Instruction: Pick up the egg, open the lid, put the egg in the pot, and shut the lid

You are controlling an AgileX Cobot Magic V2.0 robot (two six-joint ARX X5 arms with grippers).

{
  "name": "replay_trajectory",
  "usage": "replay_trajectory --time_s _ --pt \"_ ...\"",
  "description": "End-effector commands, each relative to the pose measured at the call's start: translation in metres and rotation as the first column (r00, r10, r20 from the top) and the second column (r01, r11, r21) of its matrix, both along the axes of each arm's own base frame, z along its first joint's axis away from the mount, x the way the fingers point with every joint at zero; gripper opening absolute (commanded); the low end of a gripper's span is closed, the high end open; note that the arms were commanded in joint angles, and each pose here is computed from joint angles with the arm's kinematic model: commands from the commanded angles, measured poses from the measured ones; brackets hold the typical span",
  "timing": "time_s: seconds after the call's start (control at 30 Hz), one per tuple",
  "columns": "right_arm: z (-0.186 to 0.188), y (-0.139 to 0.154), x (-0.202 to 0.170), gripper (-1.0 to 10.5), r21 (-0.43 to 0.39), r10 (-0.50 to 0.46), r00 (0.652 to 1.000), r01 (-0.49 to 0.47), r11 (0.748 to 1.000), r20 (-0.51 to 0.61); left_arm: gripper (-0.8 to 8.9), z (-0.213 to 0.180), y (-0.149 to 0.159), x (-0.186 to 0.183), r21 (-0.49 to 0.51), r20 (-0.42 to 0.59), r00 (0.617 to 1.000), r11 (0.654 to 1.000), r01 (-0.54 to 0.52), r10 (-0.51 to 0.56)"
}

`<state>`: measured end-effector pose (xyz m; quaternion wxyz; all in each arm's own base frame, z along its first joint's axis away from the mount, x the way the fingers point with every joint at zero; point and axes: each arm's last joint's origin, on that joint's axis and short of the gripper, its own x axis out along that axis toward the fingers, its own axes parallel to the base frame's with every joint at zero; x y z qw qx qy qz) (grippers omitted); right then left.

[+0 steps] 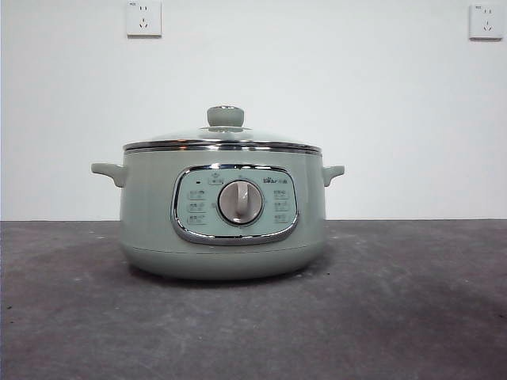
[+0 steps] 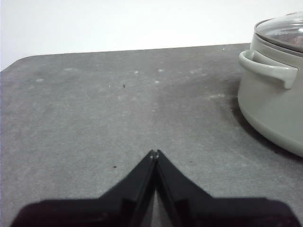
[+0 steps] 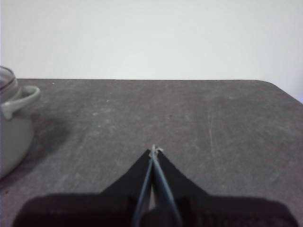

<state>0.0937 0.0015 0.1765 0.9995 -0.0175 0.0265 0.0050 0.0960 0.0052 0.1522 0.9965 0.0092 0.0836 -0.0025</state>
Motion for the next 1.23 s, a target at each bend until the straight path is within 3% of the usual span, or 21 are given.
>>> replay_trajectory --time_s 0.03,0.23,1.23 --pt "-0.012 0.0 0.002 0.0 0.005 -0.003 1.0 0.003 1.0 -0.013 -0.03 -0.003 0.0 0.001 -0.01 -0.004 1.0 1.0 -0.004 0.004" --pt "-0.027 0.0 0.002 0.0 -0.009 -0.009 0.992 0.008 1.0 -0.124 -0.03 -0.003 0.0 0.001 -0.01 -0.01 1.0 1.0 -0.004 0.004" --pt "-0.026 0.0 0.002 0.0 0.004 -0.009 0.992 0.01 1.0 -0.124 -0.03 -0.004 0.0 0.001 -0.011 -0.02 1.0 1.0 -0.004 0.003"
